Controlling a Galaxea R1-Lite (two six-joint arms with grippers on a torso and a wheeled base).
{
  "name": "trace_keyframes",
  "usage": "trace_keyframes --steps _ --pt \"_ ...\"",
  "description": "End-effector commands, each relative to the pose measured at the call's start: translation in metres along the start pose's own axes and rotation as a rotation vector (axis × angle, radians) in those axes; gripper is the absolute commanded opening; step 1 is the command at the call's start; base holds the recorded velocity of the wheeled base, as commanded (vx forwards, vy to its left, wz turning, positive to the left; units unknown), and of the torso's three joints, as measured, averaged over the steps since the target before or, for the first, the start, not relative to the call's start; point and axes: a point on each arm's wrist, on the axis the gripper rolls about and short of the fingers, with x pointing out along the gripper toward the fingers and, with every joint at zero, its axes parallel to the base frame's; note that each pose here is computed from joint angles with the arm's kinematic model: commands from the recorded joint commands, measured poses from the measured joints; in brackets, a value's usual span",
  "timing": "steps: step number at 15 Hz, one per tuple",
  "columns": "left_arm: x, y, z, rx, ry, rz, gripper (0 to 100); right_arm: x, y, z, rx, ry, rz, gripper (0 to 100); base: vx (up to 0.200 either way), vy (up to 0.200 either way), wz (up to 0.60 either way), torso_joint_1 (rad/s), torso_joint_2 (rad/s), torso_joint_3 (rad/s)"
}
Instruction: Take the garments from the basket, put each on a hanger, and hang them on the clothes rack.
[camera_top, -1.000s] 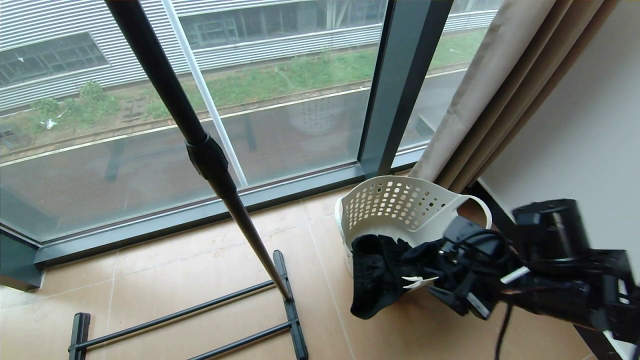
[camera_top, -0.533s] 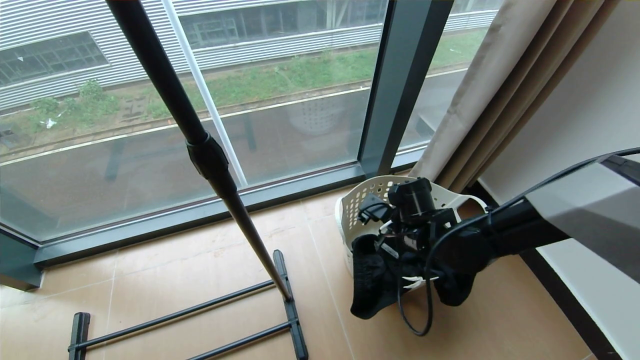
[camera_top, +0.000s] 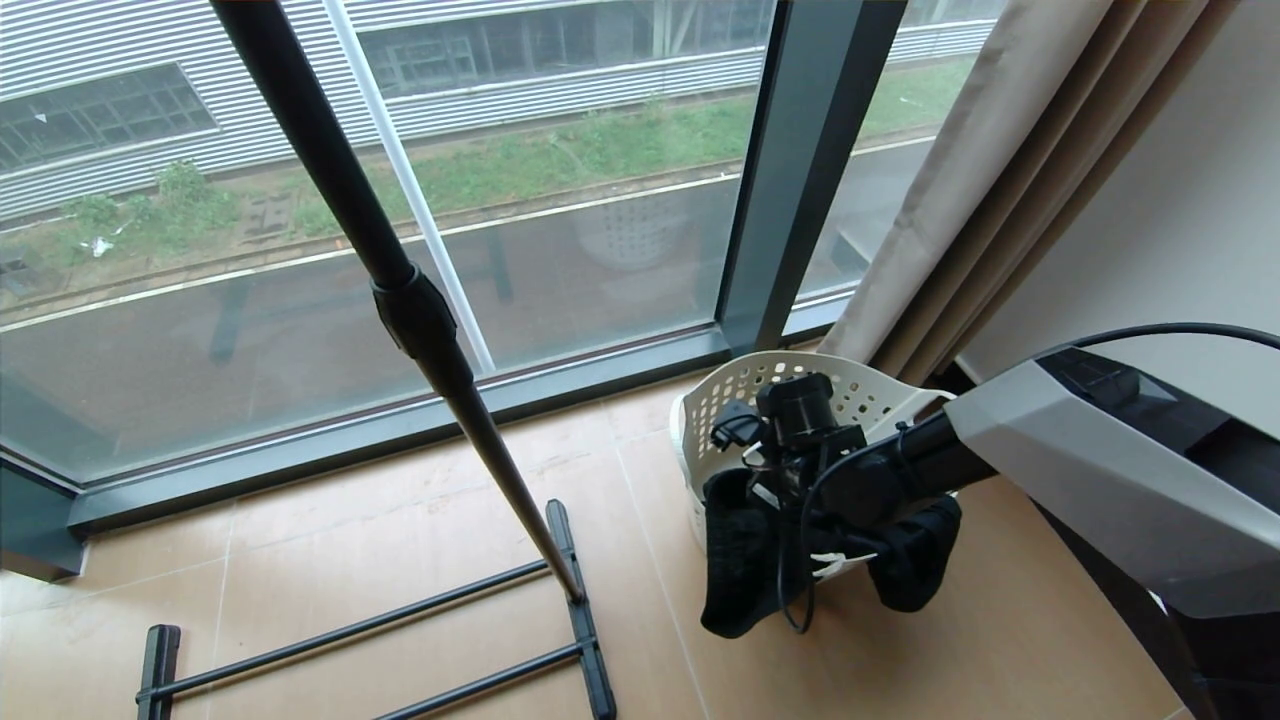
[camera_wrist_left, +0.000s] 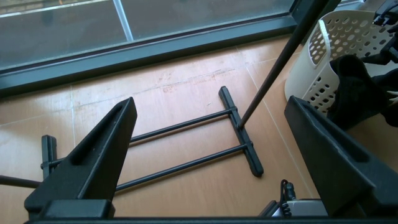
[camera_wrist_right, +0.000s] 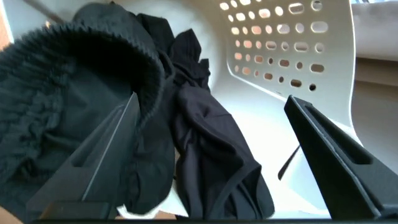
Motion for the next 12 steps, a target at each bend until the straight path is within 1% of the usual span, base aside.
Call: trace_keyframes --steps 1,3,7,9,12 --pt "0.000 0.000 0.000 -0.002 0.001 0.001 100 0.006 0.002 0.002 0.003 -0.009 0.006 100 0.000 0.000 0.00 0.000 0.00 0.000" --pt "0.000 0.000 0.000 0.000 0.001 0.001 100 0.011 0.005 0.002 0.004 -0.025 0.032 100 0.000 0.000 0.00 0.000 0.00 0.000" --pt "0.000 0.000 0.000 0.000 0.001 0.001 100 0.021 0.011 0.002 0.007 -0.029 0.041 100 0.000 0.000 0.00 0.000 0.00 0.000" --pt "0.000 0.000 0.000 0.000 0.001 0.001 100 0.038 0.020 0.002 0.011 -0.031 0.041 100 0.000 0.000 0.00 0.000 0.00 0.000" --pt "0.000 0.000 0.000 0.000 0.001 0.001 100 0.052 0.022 0.004 0.025 -0.044 0.028 100 0.000 0.000 0.00 0.000 0.00 0.000"
